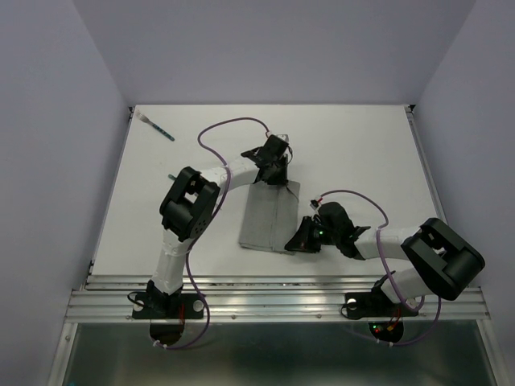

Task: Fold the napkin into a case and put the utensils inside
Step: Smooth out the 2/3-rectangle-folded napkin at the center of the board.

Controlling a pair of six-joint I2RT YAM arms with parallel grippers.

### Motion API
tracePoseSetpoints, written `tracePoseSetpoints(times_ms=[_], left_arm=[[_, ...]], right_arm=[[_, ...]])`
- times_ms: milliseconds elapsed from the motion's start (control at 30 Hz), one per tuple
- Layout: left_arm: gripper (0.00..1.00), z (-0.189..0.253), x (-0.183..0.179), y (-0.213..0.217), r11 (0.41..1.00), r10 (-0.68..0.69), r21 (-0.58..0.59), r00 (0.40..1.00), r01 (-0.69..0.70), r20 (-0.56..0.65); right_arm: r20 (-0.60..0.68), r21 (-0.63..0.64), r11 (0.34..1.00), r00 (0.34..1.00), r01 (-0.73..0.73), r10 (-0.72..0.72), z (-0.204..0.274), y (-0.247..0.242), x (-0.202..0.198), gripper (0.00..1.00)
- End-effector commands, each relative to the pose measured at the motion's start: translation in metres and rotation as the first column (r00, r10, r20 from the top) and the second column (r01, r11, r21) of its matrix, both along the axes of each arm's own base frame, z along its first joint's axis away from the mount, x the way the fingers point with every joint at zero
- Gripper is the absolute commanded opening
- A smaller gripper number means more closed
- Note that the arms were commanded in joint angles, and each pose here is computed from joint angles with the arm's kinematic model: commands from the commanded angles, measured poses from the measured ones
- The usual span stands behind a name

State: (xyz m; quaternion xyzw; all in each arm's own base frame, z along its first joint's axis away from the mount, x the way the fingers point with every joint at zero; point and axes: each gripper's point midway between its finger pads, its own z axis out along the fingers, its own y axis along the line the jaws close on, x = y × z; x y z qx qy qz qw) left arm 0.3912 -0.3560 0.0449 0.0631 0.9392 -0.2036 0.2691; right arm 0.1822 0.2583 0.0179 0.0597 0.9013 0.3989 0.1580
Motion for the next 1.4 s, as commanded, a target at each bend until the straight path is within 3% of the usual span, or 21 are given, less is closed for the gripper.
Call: tracePoseSetpoints(times_ms=[0, 33, 133, 267, 333, 500, 600, 767, 800, 900, 1100, 1367], left_arm=[[0.27, 0.011, 0.007, -0.002, 0.999, -0.014, -0.035, 1.0, 0.015, 0.026], [0.19, 0.009, 0.007, 0.0, 0.999, -0.014, -0.036, 1.0, 0.015, 0.021], [0.09, 0.006, 0.006, 0.002, 0.999, -0.02, -0.04, 1.0, 0.021, 0.017], [0.01, 0.0, 0.004, 0.005, 0.999, -0.035, -0.039, 0.999, 0.035, 0.008], [0.0, -0.004, 0.002, 0.006, 0.998, -0.047, -0.044, 0.999, 0.047, 0.002], [0.0, -0.007, -0.003, 0.007, 0.994, -0.082, -0.069, 0.997, 0.081, -0.001], [0.0, -0.008, -0.005, 0.006, 0.99, -0.111, -0.087, 0.994, 0.111, 0.004], [0.0, -0.011, -0.009, 0.009, 0.986, -0.132, -0.1, 0.991, 0.132, 0.008], [0.0, -0.012, -0.01, 0.01, 0.986, -0.134, -0.1, 0.991, 0.134, 0.005], [0.0, -0.014, -0.012, 0.014, 0.985, -0.133, -0.106, 0.991, 0.133, 0.0], [0.0, -0.014, -0.012, 0.016, 0.984, -0.132, -0.124, 0.991, 0.131, 0.005], [0.0, -0.017, -0.012, 0.016, 0.982, -0.137, -0.13, 0.991, 0.135, -0.003]], right_arm=[[-0.116, -0.249, 0.969, 0.992, 0.009, -0.039, -0.053, -0.046, -0.03, 0.17], [-0.115, -0.251, 0.968, 0.993, 0.009, -0.039, -0.052, -0.046, -0.029, 0.17], [-0.096, -0.257, 0.966, 0.995, 0.014, -0.04, -0.048, -0.046, -0.026, 0.18], [-0.088, -0.282, 0.959, 0.995, 0.022, -0.049, -0.044, -0.05, -0.024, 0.2], [-0.062, -0.281, 0.959, 0.997, 0.033, -0.052, -0.035, -0.049, -0.018, 0.23], [0.035, -0.269, 0.959, 0.996, 0.089, -0.082, 0.002, -0.046, 0.004, 0.44], [0.101, -0.223, 0.965, 0.988, 0.136, -0.115, 0.029, -0.045, 0.024, 0.46], [0.165, -0.192, 0.959, 0.971, 0.206, -0.176, 0.058, -0.05, 0.083, 0.37], [0.17, -0.189, 0.958, 0.968, 0.217, -0.185, 0.062, -0.051, 0.093, 0.27], [0.184, -0.174, 0.954, 0.96, 0.243, -0.211, 0.068, -0.056, 0.133, 0.13], [0.201, -0.155, 0.963, 0.962, 0.219, -0.186, 0.073, -0.038, 0.183, 0.1], [0.164, -0.157, 0.965, 0.969, 0.21, -0.185, 0.058, -0.026, 0.204, 0.1]])
